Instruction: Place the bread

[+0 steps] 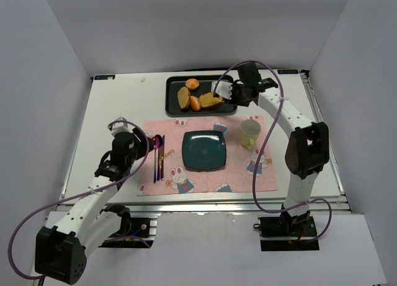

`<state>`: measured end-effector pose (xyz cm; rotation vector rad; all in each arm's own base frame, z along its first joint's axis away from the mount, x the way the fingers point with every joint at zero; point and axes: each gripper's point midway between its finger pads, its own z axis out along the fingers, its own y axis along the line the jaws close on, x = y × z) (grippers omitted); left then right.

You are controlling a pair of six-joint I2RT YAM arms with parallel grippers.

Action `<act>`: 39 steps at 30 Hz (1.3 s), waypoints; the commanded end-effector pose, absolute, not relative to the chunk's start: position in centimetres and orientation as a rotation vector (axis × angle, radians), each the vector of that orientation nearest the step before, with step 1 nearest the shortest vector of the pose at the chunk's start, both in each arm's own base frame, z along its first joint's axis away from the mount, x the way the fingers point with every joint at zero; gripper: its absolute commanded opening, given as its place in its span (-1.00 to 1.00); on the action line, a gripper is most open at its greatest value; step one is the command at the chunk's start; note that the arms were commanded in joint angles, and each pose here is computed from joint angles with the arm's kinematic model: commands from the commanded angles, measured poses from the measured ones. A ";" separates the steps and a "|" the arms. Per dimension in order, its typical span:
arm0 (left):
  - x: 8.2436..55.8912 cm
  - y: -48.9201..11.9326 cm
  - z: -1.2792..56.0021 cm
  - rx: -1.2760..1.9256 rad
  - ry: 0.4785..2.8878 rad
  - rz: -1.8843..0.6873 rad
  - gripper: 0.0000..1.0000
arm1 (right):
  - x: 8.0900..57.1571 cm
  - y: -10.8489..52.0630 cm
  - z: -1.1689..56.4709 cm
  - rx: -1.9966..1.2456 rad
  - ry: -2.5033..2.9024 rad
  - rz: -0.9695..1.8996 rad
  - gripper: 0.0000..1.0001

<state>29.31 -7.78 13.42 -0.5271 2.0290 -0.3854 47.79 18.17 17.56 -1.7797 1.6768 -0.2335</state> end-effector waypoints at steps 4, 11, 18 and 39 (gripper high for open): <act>29.7 -7.6 14.4 -0.535 1.990 -0.394 0.38 | 48.6 18.7 17.2 -1.880 1.582 -0.348 -0.12; 29.7 -7.6 14.5 -0.541 1.986 -0.398 0.38 | 49.2 18.9 16.0 -1.920 1.568 -0.375 -0.11; 29.7 -7.5 14.5 -0.539 1.987 -0.393 0.38 | 49.4 19.2 14.3 -1.964 1.564 -0.387 -0.11; 29.7 -7.4 15.6 -0.544 1.959 -0.400 0.38 | 41.2 18.6 21.5 -1.834 1.477 -0.241 -0.91</act>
